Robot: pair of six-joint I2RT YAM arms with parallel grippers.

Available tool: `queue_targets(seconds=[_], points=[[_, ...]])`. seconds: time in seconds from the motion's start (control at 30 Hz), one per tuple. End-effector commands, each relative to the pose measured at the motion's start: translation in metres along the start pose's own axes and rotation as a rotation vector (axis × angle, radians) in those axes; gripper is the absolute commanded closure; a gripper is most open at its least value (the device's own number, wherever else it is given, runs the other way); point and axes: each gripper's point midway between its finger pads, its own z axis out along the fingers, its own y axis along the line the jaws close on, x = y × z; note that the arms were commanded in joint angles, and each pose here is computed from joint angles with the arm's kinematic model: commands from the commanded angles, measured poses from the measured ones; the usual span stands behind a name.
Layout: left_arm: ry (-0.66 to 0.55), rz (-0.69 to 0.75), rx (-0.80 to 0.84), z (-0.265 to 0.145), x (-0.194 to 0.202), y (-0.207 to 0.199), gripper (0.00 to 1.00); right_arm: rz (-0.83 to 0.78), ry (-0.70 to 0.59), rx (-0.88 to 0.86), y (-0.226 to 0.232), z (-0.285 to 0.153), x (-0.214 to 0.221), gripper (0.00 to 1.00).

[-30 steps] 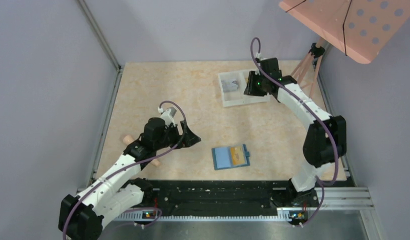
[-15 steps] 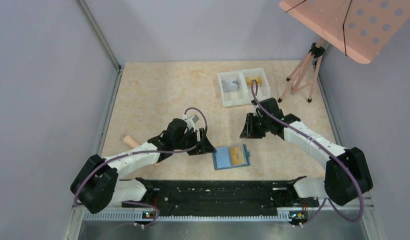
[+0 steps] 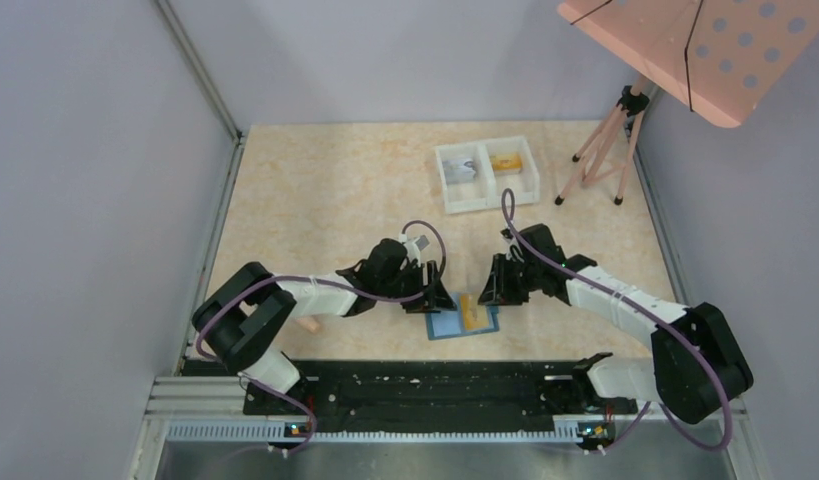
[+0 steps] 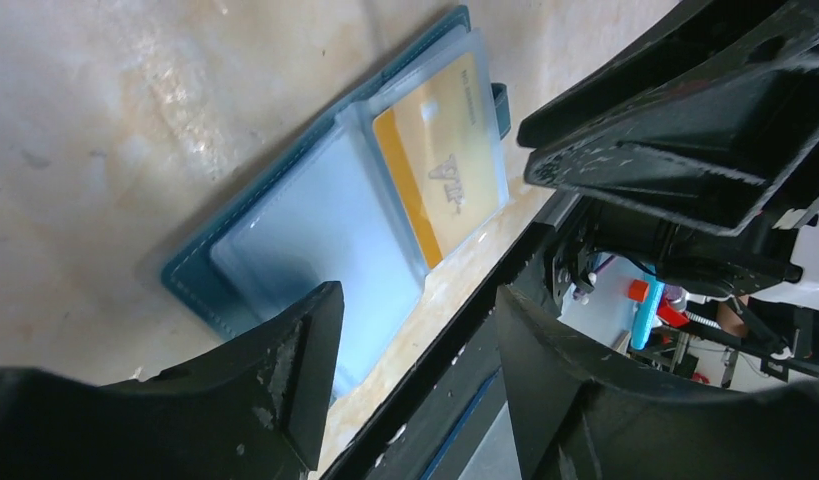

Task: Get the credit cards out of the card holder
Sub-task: Remove the credit card from the card holder.

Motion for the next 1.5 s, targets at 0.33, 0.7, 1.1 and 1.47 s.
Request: queue_targets(seconds=[0.33,0.7,1.1,1.47], points=[[-0.028,0.03,0.025,0.028,-0.013,0.0,0.43,0.041,0.011,0.026,-0.023,0.025,0.022,0.77],[-0.013,0.026,0.044,0.04,-0.013,-0.001,0.49,0.072,0.026,0.02,-0.029,0.031,0.034,0.89],[0.006,0.006,0.084,0.045,-0.009,-0.006,0.61,0.074,0.029,0.018,-0.03,0.032,0.036,0.93],[0.013,-0.019,0.125,0.039,-0.007,-0.017,0.84,0.079,0.028,0.023,-0.032,0.032,0.037,0.94]])
